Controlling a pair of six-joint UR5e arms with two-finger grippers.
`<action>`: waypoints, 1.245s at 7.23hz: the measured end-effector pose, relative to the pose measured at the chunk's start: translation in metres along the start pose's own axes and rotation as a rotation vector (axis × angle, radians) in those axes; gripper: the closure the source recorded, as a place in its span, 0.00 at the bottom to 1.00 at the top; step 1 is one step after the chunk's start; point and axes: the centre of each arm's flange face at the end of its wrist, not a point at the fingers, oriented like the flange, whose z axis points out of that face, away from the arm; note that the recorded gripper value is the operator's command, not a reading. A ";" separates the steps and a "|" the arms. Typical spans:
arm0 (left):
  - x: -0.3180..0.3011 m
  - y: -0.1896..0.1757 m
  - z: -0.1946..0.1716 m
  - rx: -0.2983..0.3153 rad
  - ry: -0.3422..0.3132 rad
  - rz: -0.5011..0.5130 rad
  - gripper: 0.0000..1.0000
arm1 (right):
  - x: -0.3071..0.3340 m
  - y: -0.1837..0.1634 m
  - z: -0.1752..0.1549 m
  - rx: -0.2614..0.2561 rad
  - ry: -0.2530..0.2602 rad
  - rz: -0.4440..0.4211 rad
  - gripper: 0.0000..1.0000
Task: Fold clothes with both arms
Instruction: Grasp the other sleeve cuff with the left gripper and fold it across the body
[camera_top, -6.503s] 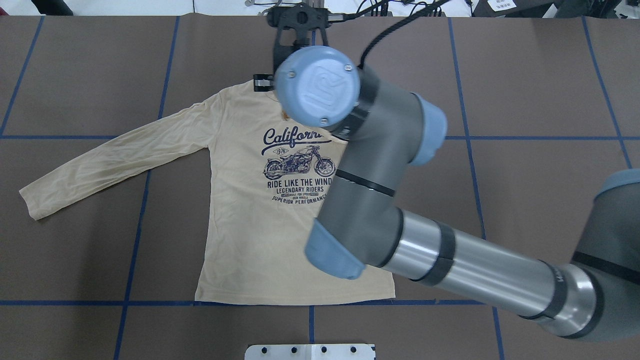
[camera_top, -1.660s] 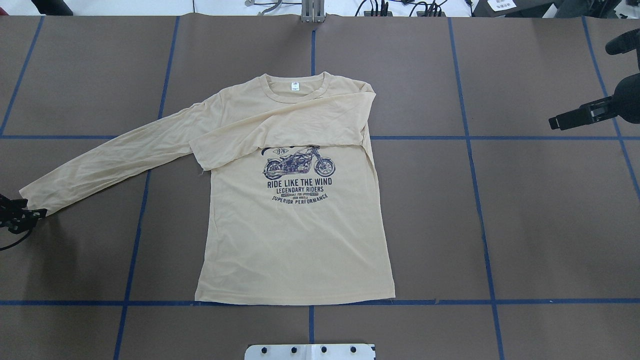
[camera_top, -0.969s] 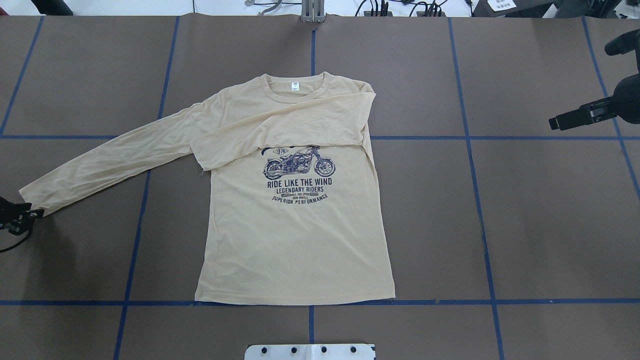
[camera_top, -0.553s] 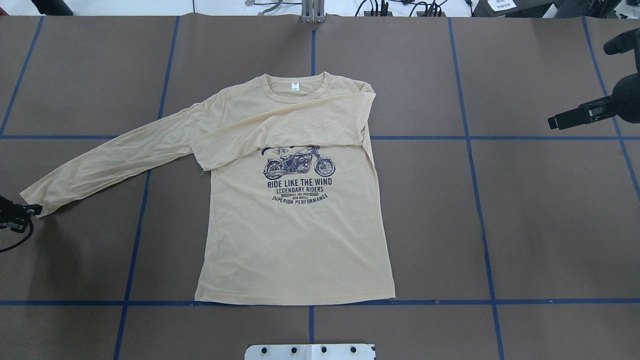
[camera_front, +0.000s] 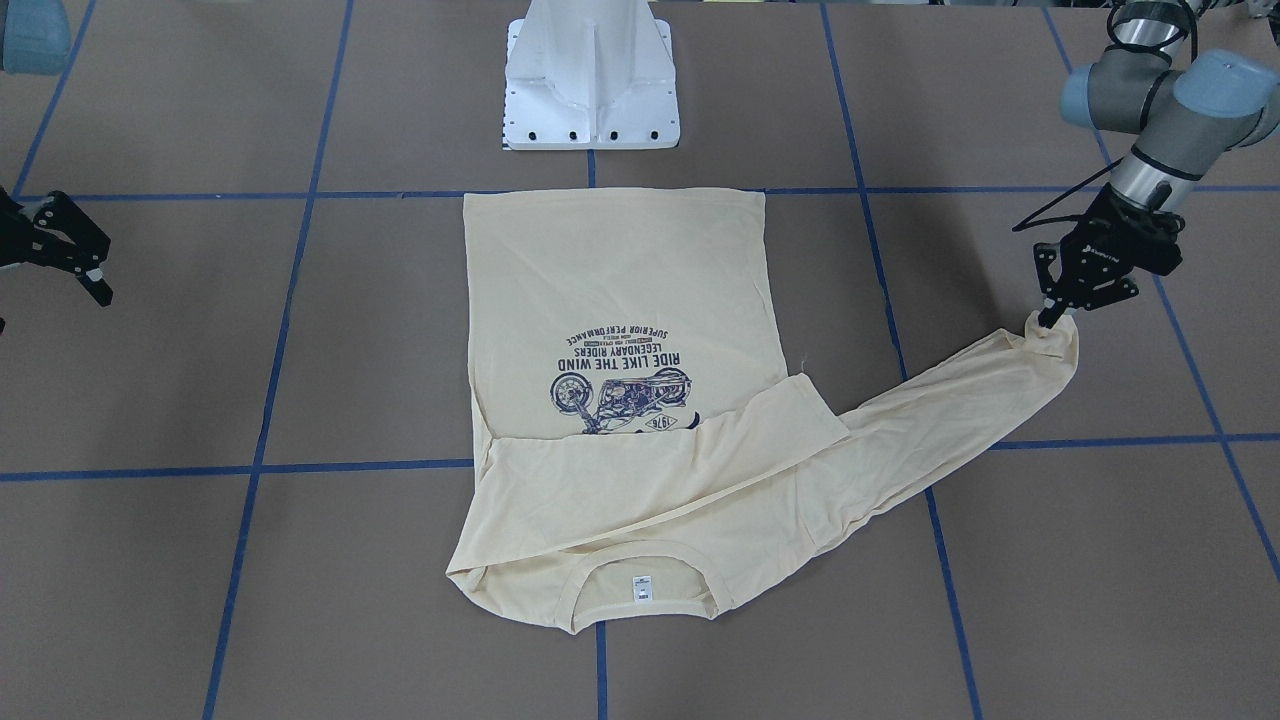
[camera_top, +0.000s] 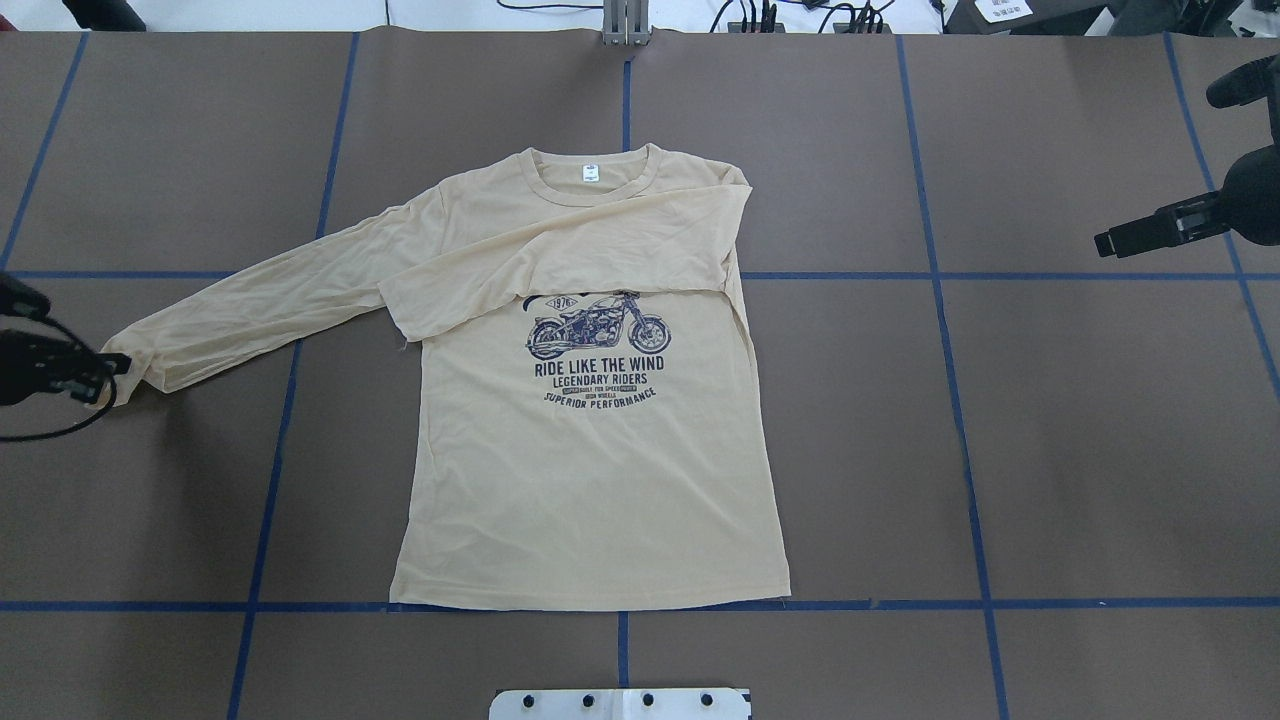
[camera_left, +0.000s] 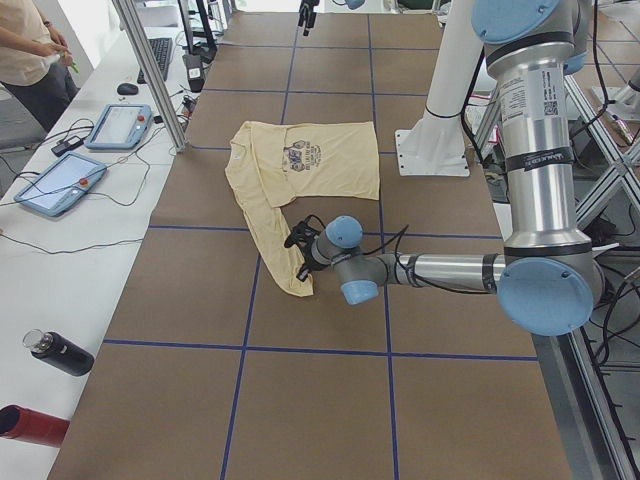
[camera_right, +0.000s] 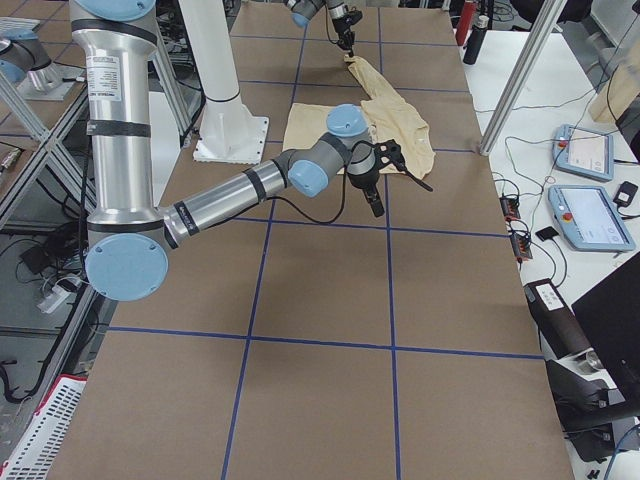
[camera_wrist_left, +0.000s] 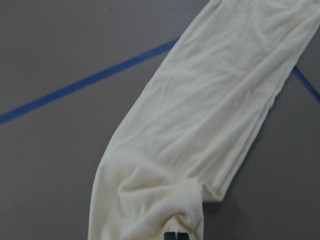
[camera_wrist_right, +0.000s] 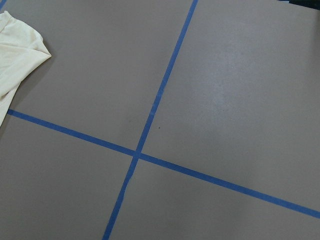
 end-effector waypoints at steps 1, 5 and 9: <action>0.020 -0.065 0.014 -0.001 -0.023 0.003 1.00 | 0.000 0.000 0.000 0.000 0.000 0.001 0.00; 0.147 -0.282 0.011 -0.005 -0.037 -0.004 1.00 | 0.000 -0.001 0.000 0.002 0.001 0.003 0.00; 0.274 -0.403 -0.008 -0.035 -0.027 -0.112 1.00 | -0.002 -0.003 -0.001 0.006 -0.001 0.008 0.00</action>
